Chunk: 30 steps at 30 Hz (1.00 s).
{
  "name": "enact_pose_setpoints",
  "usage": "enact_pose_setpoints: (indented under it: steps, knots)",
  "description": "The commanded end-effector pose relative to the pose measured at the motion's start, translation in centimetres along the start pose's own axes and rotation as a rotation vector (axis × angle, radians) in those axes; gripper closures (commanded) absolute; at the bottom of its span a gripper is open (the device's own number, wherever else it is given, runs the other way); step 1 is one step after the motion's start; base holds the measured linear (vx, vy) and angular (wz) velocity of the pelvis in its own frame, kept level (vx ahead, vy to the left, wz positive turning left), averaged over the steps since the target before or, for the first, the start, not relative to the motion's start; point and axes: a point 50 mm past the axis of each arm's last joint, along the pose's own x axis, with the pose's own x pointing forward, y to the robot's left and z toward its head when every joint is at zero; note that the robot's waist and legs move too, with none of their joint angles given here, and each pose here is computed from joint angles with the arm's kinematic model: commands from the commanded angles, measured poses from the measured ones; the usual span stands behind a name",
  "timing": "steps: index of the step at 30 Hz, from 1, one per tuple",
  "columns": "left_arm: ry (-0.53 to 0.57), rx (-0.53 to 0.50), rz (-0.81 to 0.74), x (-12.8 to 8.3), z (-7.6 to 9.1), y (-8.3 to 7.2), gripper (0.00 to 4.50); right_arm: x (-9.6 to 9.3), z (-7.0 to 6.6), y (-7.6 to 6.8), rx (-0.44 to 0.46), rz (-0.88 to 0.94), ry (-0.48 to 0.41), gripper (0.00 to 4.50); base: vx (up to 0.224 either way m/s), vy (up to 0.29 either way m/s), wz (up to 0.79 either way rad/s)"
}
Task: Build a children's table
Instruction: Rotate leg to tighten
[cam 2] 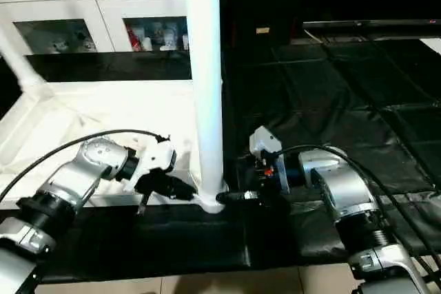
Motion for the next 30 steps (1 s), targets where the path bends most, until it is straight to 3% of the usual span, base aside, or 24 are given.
enact_pose_setpoints:
  steps: [1, 21, 28, 30]
  knots:
    - [0.017, 0.046, -0.075, 0.8, 0.5, -0.5, 4.5, 0.6, 0.9, 0.1, -0.031, 0.043, -0.01, 0.5, 0.0, 0.0, 0.0]
    - [0.029, 0.054, -0.085, 1.0, 0.5, -0.8, 4.5, 2.6, 1.4, -0.1, -0.026, 0.097, -0.037, 2.29, 0.0, 0.0, 0.0]
    - [0.016, 0.034, -0.048, 1.0, 0.5, -0.5, 4.5, 3.0, 1.1, 0.3, -0.01, 0.104, -0.053, 2.43, 0.0, 0.0, 0.0]
    - [-0.013, -0.014, 0.011, 1.1, 0.6, 0.0, 4.5, 3.4, 0.9, 0.4, 0.005, 0.051, -0.061, 2.43, 0.0, 0.0, 0.0]
